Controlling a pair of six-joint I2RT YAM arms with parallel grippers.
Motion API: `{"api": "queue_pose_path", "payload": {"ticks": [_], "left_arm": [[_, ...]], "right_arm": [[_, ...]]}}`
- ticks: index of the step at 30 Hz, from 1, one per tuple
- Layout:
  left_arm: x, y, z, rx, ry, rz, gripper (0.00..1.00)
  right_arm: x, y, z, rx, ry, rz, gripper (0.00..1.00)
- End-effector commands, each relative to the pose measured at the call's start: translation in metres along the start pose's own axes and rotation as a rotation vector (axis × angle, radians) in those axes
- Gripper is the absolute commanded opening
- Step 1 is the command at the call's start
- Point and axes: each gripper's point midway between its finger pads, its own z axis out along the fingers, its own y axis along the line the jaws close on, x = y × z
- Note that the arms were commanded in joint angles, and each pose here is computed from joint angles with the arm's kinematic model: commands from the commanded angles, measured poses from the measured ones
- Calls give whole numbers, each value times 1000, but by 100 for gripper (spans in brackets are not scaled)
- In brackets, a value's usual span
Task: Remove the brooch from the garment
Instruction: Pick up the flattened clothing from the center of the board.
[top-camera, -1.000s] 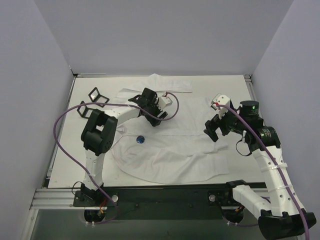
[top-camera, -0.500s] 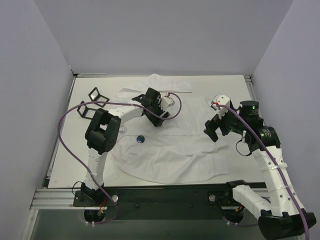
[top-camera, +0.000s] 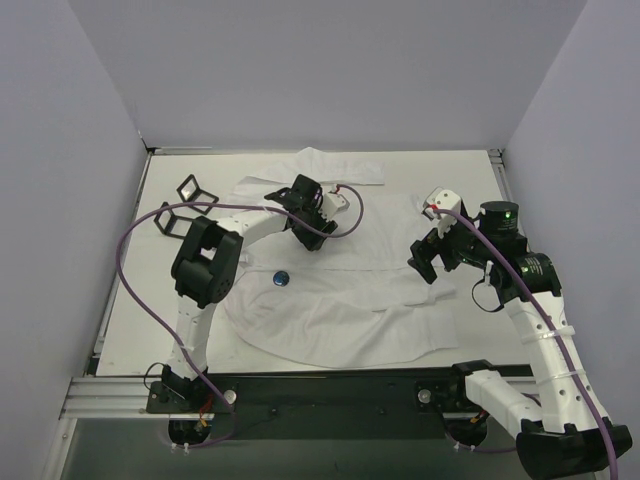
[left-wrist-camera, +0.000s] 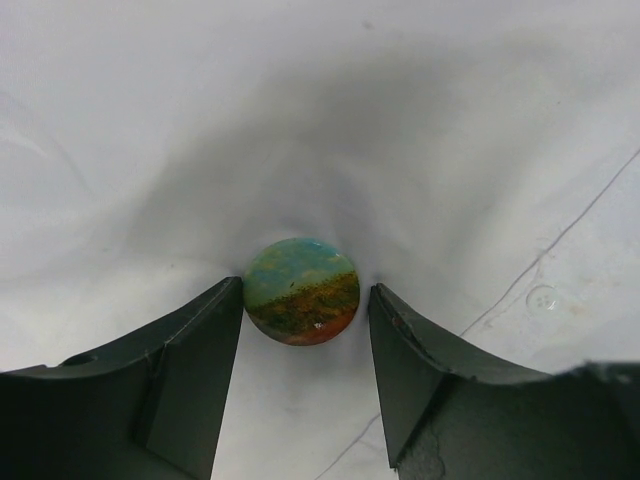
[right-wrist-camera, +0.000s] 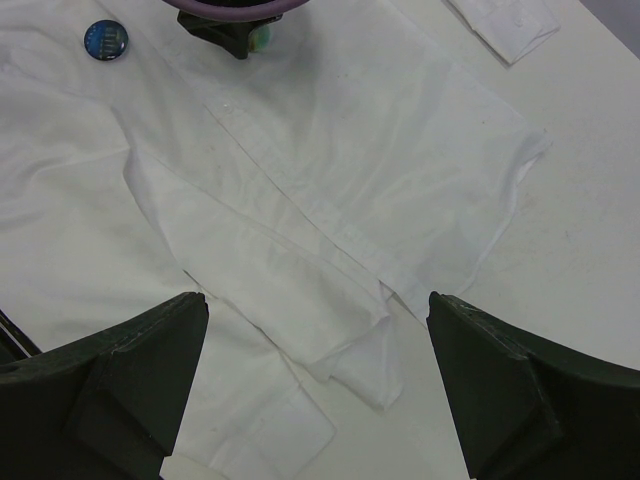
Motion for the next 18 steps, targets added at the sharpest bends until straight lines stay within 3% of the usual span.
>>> {"api": "queue_pose_path", "payload": {"ticks": [1, 18], "left_arm": [[-9, 5, -3, -15, -6, -4, 63], [-34, -14, -30, 96, -112, -34, 63]], "right_arm": [[-3, 2, -1, -9, -27, -14, 98], [-6, 7, 4, -50, -33, -4, 98]]}}
